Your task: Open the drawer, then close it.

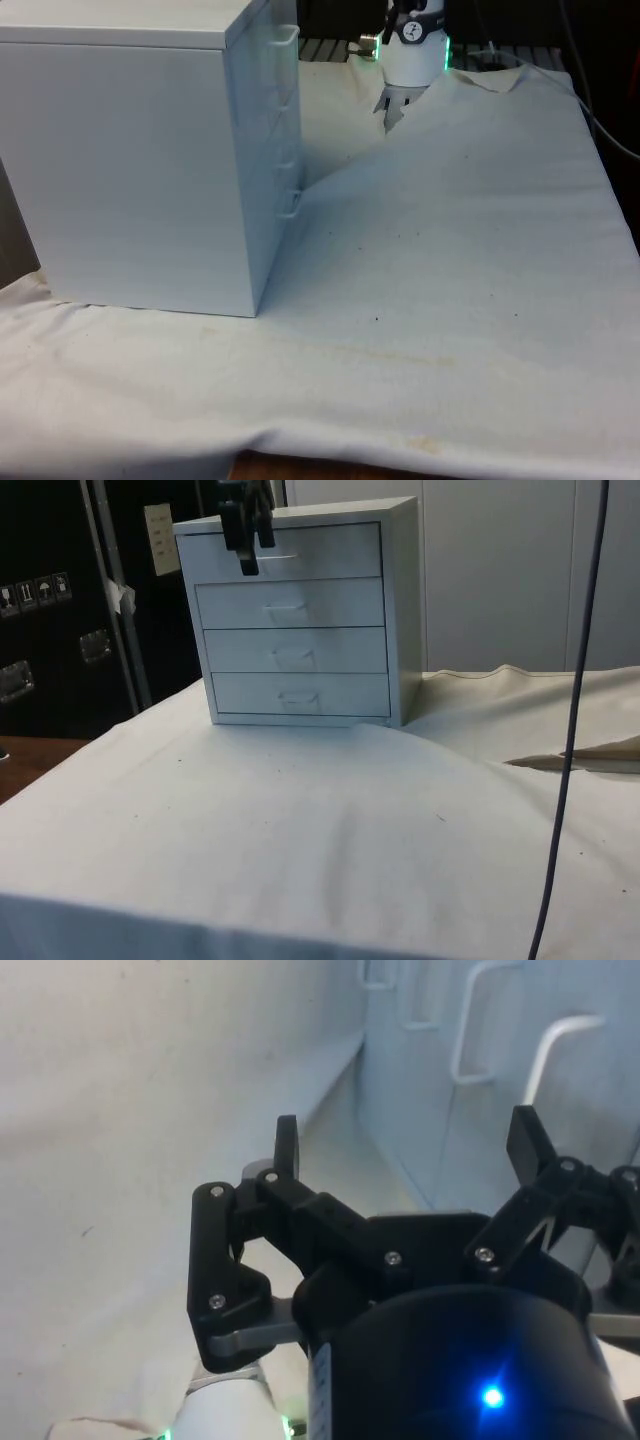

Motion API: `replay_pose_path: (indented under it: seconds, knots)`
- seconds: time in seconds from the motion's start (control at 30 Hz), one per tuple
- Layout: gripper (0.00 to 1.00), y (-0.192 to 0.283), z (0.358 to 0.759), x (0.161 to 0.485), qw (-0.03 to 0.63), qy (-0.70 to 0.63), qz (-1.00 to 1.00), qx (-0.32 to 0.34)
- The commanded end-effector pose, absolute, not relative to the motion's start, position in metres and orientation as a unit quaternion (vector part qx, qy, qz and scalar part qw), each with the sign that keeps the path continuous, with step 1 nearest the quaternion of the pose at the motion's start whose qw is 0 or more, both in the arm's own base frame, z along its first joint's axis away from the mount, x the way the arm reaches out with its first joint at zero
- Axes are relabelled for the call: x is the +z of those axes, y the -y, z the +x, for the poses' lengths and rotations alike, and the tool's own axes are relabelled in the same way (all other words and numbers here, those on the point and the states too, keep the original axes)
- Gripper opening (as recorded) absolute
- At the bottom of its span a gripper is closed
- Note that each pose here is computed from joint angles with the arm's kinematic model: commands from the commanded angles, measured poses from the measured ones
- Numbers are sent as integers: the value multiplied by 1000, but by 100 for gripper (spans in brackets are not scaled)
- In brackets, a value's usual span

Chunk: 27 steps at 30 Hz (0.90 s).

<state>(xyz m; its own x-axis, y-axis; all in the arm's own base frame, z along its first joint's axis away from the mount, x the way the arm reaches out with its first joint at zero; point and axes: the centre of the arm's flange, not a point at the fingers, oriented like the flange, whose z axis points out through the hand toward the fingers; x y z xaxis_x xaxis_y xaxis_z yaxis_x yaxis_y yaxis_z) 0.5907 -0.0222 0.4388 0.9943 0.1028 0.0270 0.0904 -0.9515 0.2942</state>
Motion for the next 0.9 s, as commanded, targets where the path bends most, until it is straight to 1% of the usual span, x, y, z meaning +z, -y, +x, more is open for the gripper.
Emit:
replay_pose_path:
  seconds: [0.0, 0.1, 0.13, 0.27, 0.4, 0.43, 0.67, 0.73, 0.87]
  knots:
    - [100, 24, 592, 437, 156, -49, 986, 26]
    - [100, 23, 593, 435, 164, -49, 985, 25]
    - [100, 23, 592, 436, 158, -49, 986, 20]
    - [100, 24, 594, 433, 181, -46, 982, 25]
    - [100, 24, 595, 430, 194, -46, 980, 24]
    - [100, 24, 594, 430, 189, -45, 981, 18]
    - [100, 24, 596, 425, 221, -43, 974, 23]
    - [100, 24, 595, 426, 216, -42, 975, 18]
    - [100, 24, 598, 421, 239, -41, 970, 23]
